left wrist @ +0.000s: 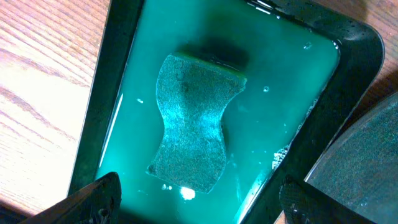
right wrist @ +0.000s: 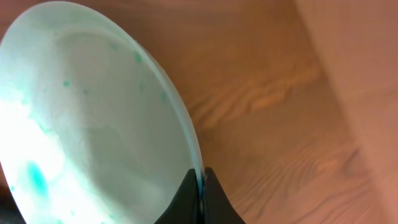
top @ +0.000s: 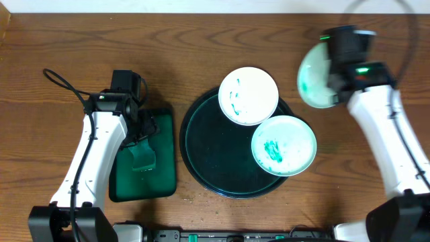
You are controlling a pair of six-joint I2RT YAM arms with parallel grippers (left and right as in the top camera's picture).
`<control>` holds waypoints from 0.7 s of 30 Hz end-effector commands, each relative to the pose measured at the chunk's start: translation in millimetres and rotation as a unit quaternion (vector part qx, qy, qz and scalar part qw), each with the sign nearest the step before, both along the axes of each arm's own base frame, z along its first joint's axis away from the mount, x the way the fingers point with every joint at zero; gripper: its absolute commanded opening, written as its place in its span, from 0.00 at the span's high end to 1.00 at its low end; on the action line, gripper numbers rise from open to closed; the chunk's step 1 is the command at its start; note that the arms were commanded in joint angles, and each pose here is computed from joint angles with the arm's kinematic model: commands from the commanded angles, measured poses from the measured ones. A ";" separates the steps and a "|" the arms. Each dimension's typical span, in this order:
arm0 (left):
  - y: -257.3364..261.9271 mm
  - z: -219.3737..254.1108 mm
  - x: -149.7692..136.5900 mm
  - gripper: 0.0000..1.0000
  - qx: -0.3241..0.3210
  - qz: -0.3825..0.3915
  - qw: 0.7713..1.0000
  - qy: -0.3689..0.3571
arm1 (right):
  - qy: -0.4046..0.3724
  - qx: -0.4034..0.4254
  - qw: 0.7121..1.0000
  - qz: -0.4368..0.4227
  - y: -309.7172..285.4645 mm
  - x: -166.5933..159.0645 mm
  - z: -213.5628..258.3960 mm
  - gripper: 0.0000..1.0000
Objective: Clean dirty plates on tray and stack at the side
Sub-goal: 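Carry the pale green plate right and set it on the table, then release the plate and move the right gripper to the pink-white plate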
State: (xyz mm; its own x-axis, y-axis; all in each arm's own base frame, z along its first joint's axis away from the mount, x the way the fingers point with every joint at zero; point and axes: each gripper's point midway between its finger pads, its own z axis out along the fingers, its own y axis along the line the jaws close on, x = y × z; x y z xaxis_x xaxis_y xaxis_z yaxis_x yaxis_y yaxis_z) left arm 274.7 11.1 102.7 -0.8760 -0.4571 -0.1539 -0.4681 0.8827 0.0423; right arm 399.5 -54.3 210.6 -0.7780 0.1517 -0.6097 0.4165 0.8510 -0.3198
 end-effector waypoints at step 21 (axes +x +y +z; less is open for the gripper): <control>0.2 1.7 -1.4 0.18 0.001 -0.003 1.000 -0.001 | 0.092 0.242 0.958 -0.120 -68.3 8.8 -142.9 0.99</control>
